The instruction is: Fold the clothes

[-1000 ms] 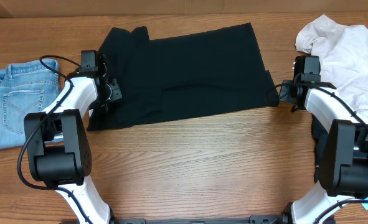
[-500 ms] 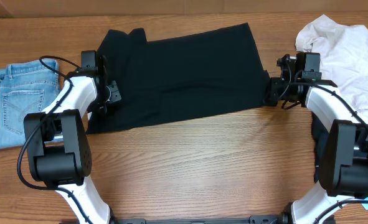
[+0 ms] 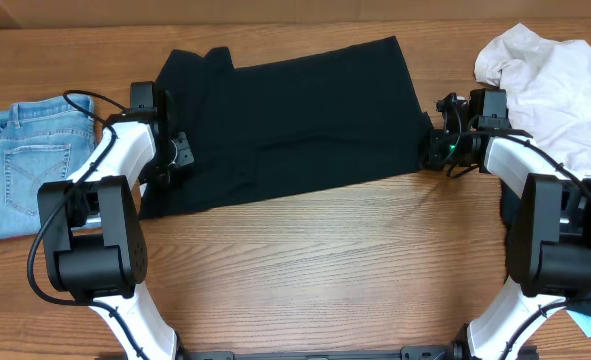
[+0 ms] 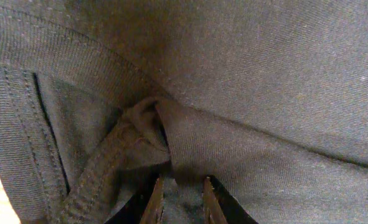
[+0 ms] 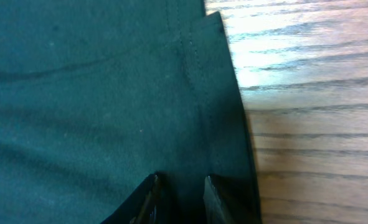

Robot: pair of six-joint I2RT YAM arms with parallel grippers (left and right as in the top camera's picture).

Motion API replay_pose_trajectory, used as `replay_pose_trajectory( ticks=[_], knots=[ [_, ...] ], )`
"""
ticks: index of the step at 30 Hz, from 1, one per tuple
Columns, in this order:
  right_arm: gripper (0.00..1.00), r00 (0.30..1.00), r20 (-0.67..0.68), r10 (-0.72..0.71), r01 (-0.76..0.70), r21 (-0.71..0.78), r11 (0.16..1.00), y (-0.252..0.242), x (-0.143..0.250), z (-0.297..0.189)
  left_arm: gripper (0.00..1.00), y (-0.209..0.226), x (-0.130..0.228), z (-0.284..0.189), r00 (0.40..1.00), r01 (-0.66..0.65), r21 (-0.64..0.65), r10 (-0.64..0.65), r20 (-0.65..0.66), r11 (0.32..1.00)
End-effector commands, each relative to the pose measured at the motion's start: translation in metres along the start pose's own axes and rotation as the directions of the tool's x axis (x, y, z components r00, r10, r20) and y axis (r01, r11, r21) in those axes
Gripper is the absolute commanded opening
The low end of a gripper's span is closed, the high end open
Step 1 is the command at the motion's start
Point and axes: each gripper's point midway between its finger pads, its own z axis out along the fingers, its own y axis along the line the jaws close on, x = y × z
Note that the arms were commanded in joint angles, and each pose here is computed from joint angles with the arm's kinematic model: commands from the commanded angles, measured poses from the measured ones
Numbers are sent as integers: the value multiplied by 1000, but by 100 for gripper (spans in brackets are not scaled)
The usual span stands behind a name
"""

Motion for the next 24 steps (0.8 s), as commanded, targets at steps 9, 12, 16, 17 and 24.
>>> replay_pose_trajectory(
  ticks=[9,12,16,17,24],
  knots=[
    [21,899,-384,210,-208,48,977,6,94,-9,26,43,37,21,992,-39,-197,13,-129,980],
    [20,848,-471,245,-231,88,969,7,117,-20,30,45,43,20,988,-55,-203,24,-153,978],
    [21,776,-550,308,-270,151,951,9,140,-34,33,50,56,16,977,-73,-218,26,-211,973],
    [22,759,-566,321,-280,161,946,10,144,-37,35,51,60,15,973,-76,-221,25,-228,972],
    [22,677,-643,359,-307,197,931,17,164,-54,40,58,88,5,941,-87,-246,-1,-338,965]
  ],
)
